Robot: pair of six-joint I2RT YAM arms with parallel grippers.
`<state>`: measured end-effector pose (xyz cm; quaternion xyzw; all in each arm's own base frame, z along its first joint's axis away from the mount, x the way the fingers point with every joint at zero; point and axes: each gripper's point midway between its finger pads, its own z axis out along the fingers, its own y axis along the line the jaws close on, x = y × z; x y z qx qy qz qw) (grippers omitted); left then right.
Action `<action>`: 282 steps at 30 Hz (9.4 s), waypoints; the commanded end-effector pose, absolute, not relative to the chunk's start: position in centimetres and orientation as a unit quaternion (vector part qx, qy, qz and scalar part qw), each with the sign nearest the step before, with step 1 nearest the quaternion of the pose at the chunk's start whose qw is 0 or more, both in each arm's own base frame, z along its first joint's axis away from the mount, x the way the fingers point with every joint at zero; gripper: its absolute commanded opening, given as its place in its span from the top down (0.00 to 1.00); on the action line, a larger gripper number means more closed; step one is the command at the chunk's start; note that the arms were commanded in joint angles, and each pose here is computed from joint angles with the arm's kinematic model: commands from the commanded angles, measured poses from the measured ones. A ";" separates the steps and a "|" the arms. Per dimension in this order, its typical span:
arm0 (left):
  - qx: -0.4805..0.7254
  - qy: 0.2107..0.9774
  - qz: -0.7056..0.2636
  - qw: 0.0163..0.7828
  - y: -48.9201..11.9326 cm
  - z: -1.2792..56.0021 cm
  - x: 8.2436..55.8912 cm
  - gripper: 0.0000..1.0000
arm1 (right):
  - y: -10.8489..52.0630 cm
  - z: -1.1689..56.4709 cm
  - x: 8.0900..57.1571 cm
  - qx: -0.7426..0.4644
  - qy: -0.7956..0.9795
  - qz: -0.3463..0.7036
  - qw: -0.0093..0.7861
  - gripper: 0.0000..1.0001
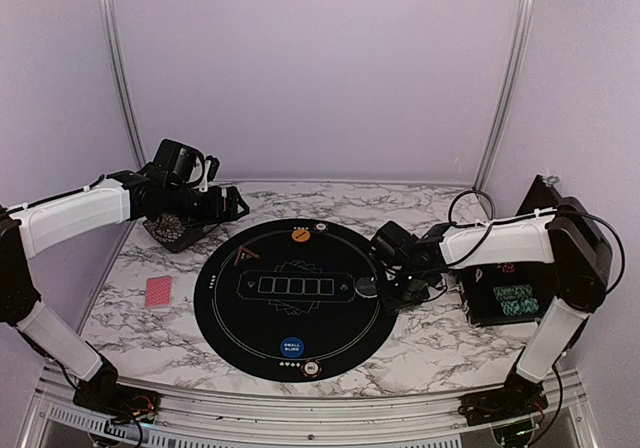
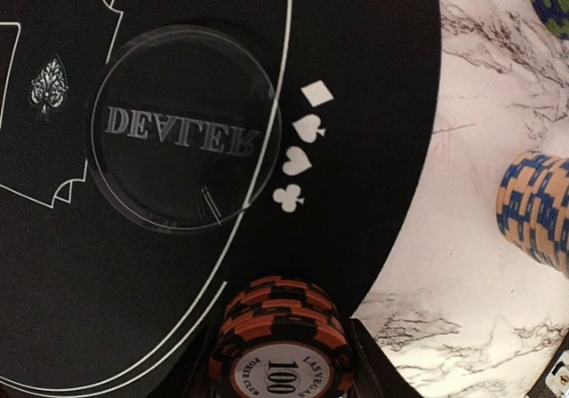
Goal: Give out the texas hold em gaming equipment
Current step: Place the poker chips pile in the dealer area, then pick up the pile of poker chips from the pile of poker chips, then place the poker chips pile in the small blind area.
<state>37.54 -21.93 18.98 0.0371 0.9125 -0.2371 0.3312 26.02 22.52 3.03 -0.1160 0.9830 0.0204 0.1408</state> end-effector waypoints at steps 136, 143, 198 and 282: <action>0.022 0.909 -0.234 0.344 -22.1 20.8 39.3 0.01 | 14.3 8.1 34.7 -0.068 0.972 -0.013 0.226 0.39; 0.022 0.909 -0.233 0.344 -22.1 20.8 39.3 0.01 | 13.8 7.6 34.6 -0.066 0.973 -0.025 0.221 0.41; 0.022 0.910 -0.234 0.342 -22.1 20.7 39.2 0.01 | 13.9 7.9 35.0 -0.065 0.973 -0.032 0.220 0.66; -0.012 0.919 -0.226 0.322 -17.8 18.1 36.9 0.01 | 45.1 8.4 16.1 -0.429 0.877 0.057 0.208 0.68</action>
